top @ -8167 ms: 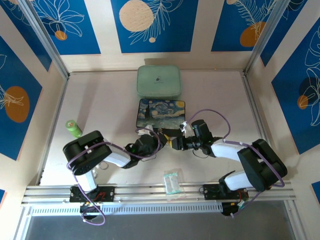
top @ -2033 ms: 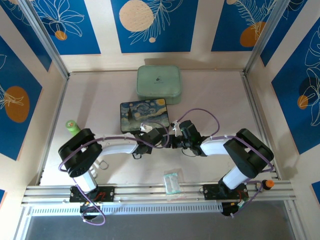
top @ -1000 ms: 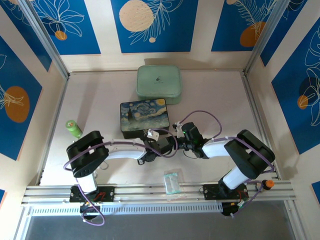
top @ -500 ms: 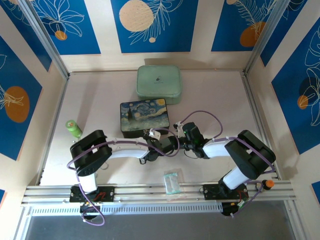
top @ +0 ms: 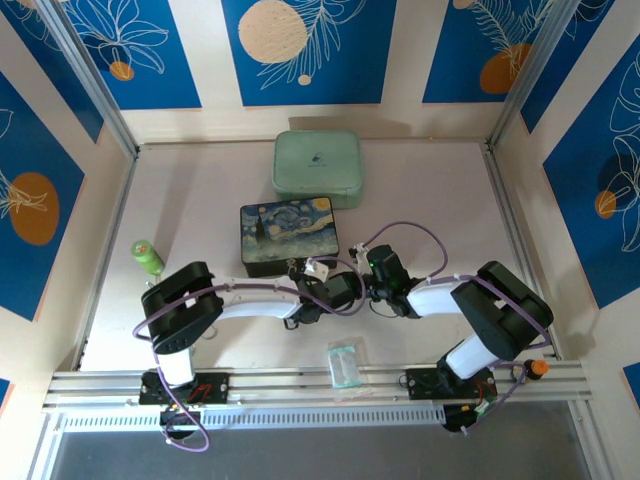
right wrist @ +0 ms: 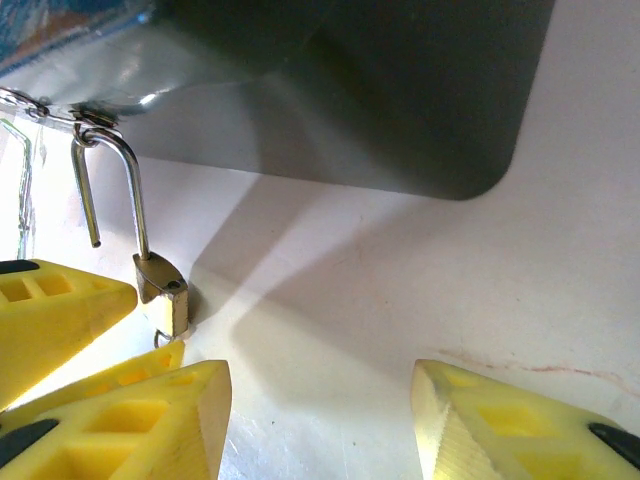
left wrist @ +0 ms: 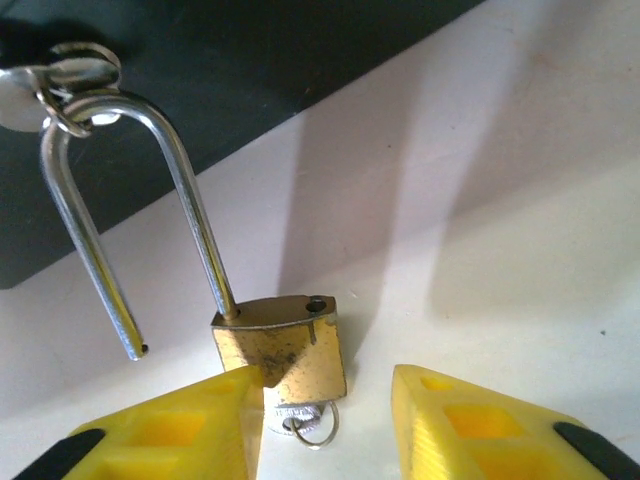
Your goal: Unlock the padlock with the key
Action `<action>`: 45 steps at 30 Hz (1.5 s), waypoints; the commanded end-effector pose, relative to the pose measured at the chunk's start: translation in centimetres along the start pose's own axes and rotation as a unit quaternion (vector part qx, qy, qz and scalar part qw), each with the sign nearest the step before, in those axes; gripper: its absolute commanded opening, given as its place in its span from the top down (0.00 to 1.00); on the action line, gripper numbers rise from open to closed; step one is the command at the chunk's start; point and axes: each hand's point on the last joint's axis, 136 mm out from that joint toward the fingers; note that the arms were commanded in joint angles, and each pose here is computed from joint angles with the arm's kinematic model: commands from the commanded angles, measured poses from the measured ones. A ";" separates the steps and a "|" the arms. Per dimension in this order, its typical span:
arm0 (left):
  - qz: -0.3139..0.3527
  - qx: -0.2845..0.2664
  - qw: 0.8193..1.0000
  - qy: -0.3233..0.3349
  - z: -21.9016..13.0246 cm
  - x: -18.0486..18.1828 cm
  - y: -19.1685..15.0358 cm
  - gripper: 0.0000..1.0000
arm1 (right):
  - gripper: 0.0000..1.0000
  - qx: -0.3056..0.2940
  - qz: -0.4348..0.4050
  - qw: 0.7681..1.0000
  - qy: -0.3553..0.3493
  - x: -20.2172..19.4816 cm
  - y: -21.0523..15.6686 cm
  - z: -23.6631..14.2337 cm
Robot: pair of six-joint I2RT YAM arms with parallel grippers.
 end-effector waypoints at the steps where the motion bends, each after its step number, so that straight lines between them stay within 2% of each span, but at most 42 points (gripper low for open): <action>1: 0.002 0.004 1.000 -0.003 -0.4 -0.6 -0.2 0.58 | 0.48 0.013 0.014 1.000 -0.021 -1.3 -1.0 -0.3; 9: 0.008 -0.002 1.000 0.000 -1.2 -0.8 0.1 0.53 | 0.48 0.013 0.015 1.000 -0.022 -1.5 -1.2 -0.2; 15: -0.004 -0.008 1.000 -0.028 -1.7 -1.3 0.3 0.53 | 0.48 0.013 0.018 1.000 -0.021 -1.5 -1.3 -0.3; 17: -0.015 -0.018 0.999 -0.045 -2.4 -1.1 0.8 0.47 | 0.46 0.009 0.025 0.999 -0.025 -1.5 -1.1 -0.5; 19: -0.032 -0.035 0.997 -0.066 -3.4 -0.3 1.6 0.31 | 0.39 0.015 0.039 0.999 -0.030 -1.4 -0.9 -0.6; 21: -0.056 -0.053 0.994 -0.082 -4.4 1.1 2.4 0.06 | 0.35 0.020 0.046 0.998 -0.029 -0.9 -0.6 -0.7; 22: -0.070 -0.062 0.991 -0.094 -4.9 1.9 2.8 0.01 | 0.35 0.021 0.048 0.998 -0.024 -0.6 -0.5 -0.8; 23: -0.086 -0.068 0.988 -0.108 -5.3 2.6 3.1 0.00 | 0.26 0.020 0.051 0.998 -0.023 -0.3 -0.3 -0.8; 24: -0.101 -0.074 0.984 -0.123 -5.7 3.2 3.3 0.01 | 0.06 0.021 0.056 0.998 -0.027 -0.2 -0.2 -0.9; 25: -0.118 -0.079 0.980 -0.139 -6.1 3.9 3.5 0.00 | 0.01 0.021 0.054 0.998 -0.031 0.1 -0.2 -0.8; 31: -0.205 -0.087 0.952 -0.210 -6.1 7.4 3.4 0.01 | 0.00 0.049 0.009 0.996 -0.073 2.8 -1.1 0.5; 35: -0.272 -0.094 0.920 -0.265 -5.7 8.9 3.3 0.01 | 0.08 0.075 -0.011 0.990 -0.119 3.6 -2.0 2.1; 36: -0.278 -0.098 0.918 -0.266 -5.8 9.3 3.3 0.01 | 0.10 0.080 -0.015 0.990 -0.119 4.0 -2.1 2.5; 40: -0.280 -0.103 0.927 -0.227 -5.7 11.3 2.6 0.01 | 0.18 0.094 -0.016 0.989 -0.115 5.2 -2.7 4.1; 45: -0.279 -0.106 0.929 -0.218 -5.6 11.9 2.3 0.01 | 0.25 0.109 -0.022 0.986 -0.127 5.7 -3.3 5.7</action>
Point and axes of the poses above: each hand's point on the last joint's axis, 136 mm out from that joint toward the fingers, its own z axis out along the fingers, its own x axis along the line the jaws close on, y = z × x, and after that the axes turned 1 degree about z, right-handed
